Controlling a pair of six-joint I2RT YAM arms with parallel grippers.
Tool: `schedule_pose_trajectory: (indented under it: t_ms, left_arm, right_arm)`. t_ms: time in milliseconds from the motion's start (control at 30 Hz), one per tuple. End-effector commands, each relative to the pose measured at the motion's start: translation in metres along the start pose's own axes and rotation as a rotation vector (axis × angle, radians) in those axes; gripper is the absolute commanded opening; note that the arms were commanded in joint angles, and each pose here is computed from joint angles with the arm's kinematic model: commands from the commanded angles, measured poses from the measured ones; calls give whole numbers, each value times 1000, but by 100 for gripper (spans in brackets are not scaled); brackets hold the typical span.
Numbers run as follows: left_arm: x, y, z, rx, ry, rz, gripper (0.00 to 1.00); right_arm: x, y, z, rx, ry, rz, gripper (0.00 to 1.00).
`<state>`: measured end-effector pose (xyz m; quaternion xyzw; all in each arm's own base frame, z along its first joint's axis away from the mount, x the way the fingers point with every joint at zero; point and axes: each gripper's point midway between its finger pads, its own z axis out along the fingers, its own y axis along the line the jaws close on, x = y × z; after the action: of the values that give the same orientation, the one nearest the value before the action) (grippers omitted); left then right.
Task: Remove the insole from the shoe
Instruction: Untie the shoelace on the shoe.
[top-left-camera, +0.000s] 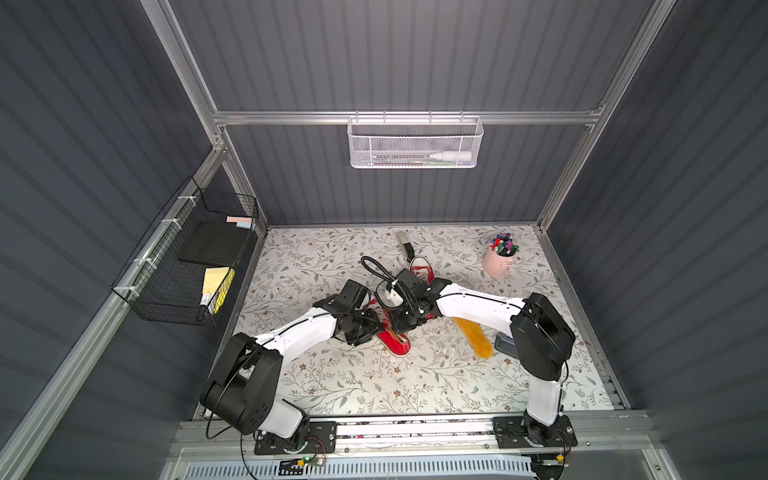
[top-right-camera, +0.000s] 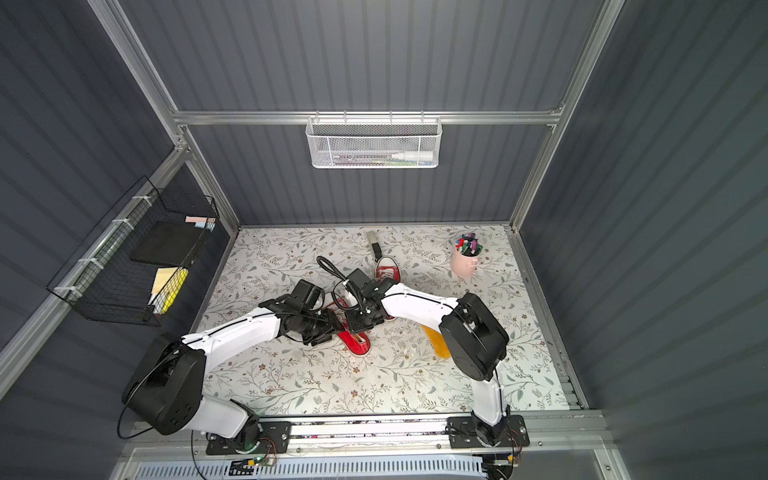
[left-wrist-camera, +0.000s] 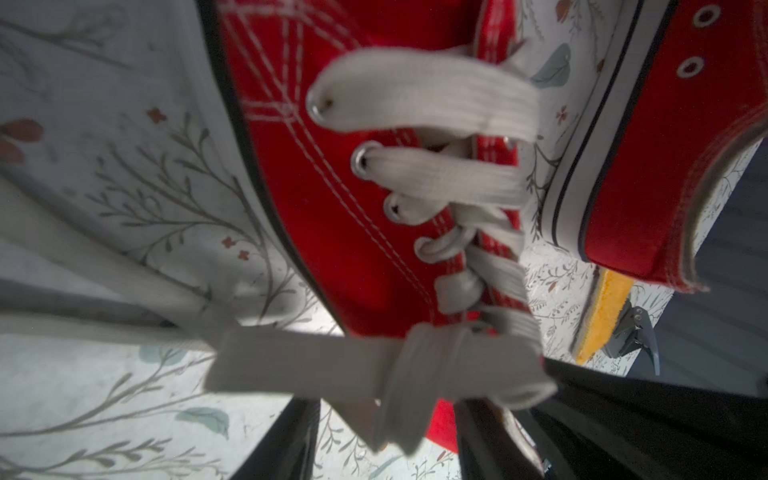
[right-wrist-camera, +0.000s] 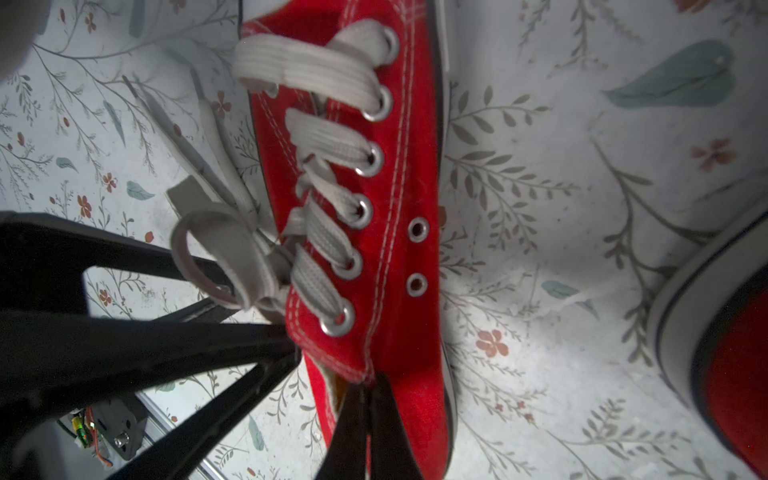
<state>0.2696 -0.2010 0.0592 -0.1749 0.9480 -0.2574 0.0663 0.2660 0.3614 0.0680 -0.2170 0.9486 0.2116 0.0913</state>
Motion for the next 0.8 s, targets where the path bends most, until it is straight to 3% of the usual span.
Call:
schedule_pose_trajectory:
  t_ms: [0, 167, 300, 367, 567, 767]
  left_arm:
    - [-12, -12, 0, 18, -40, 2, 52]
    - [-17, -23, -4, 58, -60, -1, 53]
    - [-18, -24, -13, 69, -84, -23, 63]
    - [-13, -16, -10, 44, -69, -40, 63]
    - [-16, -6, 1, -9, -67, -62, 50]
    - [-18, 8, -11, -120, -80, 11, 26]
  right_arm:
    - [-3, 8, -11, -34, -26, 18, 0]
    - [-1, 7, -11, -31, -24, 22, 0]
    - [-2, 6, -12, -29, -28, 25, 0]
    - [-3, 7, -12, -32, -30, 26, 0]
    - [-5, 9, -13, -35, -36, 33, 0]
    - [-13, -11, -24, 56, -76, 113, 0]
